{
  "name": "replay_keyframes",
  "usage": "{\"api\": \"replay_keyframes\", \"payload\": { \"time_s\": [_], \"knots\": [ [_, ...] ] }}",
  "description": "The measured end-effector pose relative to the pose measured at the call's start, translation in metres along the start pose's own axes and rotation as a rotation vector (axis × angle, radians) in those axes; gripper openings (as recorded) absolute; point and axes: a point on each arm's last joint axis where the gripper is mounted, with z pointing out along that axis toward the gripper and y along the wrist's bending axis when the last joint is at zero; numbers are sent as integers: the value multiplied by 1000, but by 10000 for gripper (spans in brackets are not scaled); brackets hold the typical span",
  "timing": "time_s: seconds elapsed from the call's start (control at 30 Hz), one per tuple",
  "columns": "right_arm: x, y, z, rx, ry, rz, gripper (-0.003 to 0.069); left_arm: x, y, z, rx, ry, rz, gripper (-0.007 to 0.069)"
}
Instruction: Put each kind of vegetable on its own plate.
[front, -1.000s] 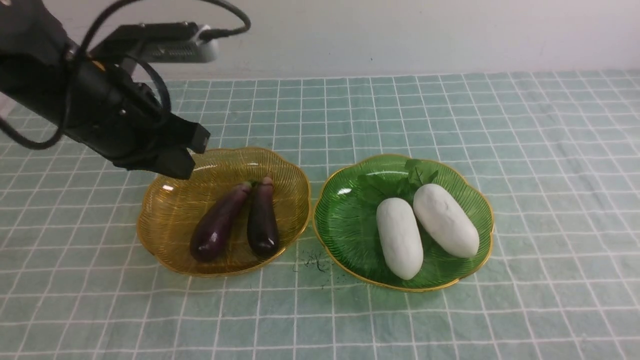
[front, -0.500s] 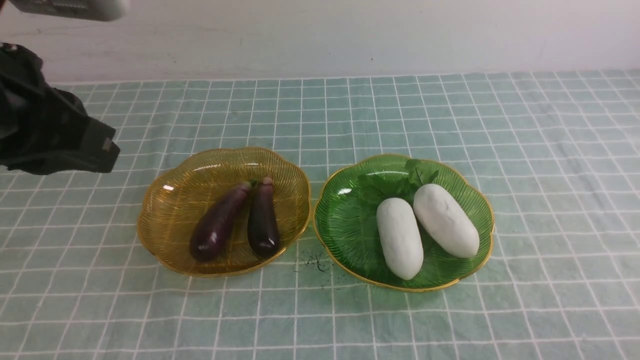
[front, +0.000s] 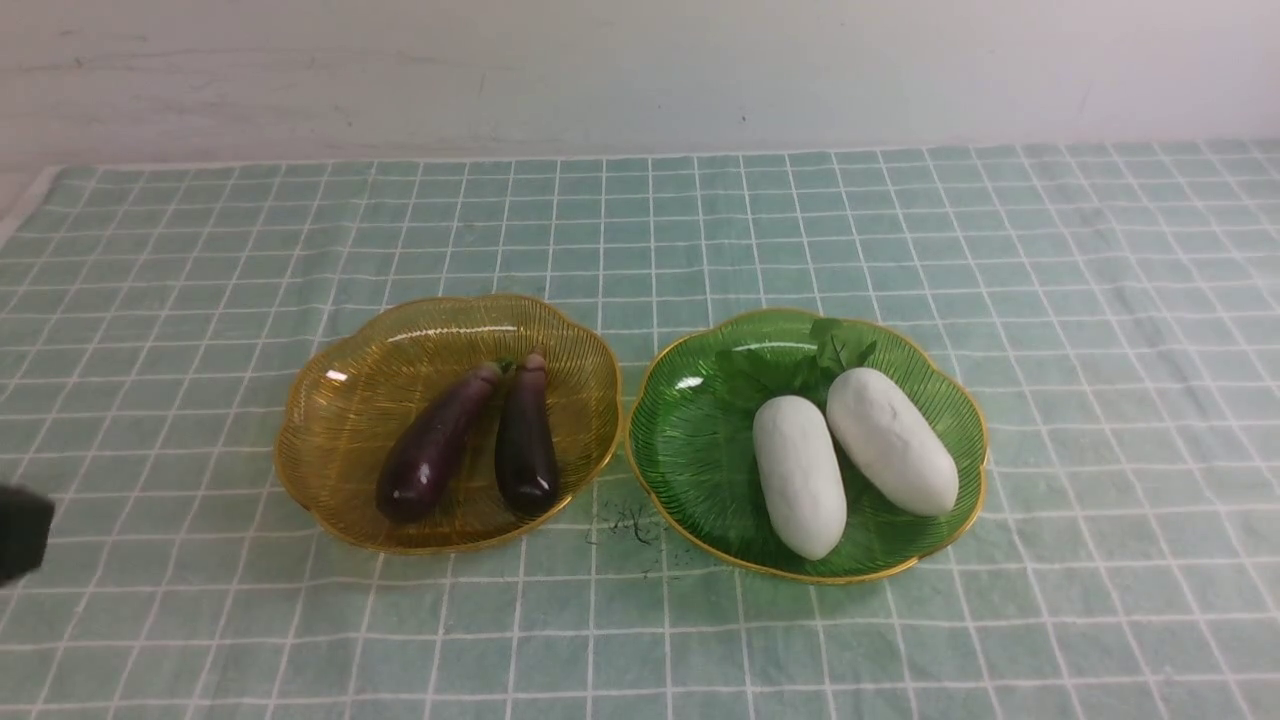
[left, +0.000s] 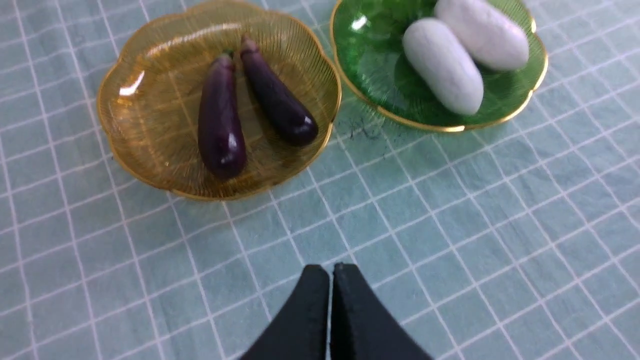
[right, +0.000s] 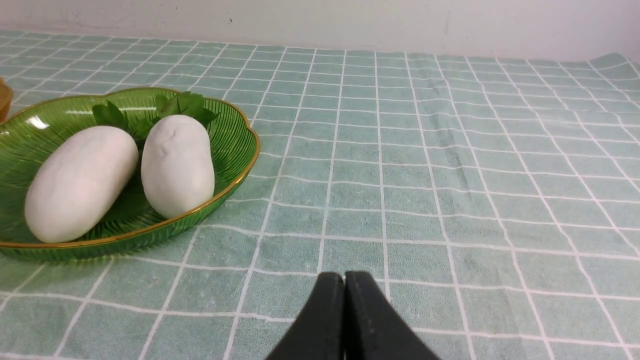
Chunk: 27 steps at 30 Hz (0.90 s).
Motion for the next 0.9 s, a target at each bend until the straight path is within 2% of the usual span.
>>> {"api": "replay_keyframes", "payload": {
  "time_s": [0.3, 0.33, 0.37, 0.9],
  "knots": [
    [0, 0, 0, 0, 0, 0, -15, 48, -3, -13, -59, -479, -15, -8],
    [0, 0, 0, 0, 0, 0, -15, 51, -4, -14, -6, -509, -6, -8],
    [0, 0, 0, 0, 0, 0, -15, 59, -4, -14, -57, -565, -28, -8],
    [0, 0, 0, 0, 1, 0, -15, 85, -1, 11, -50, -484, -48, -8]
  ]
}}
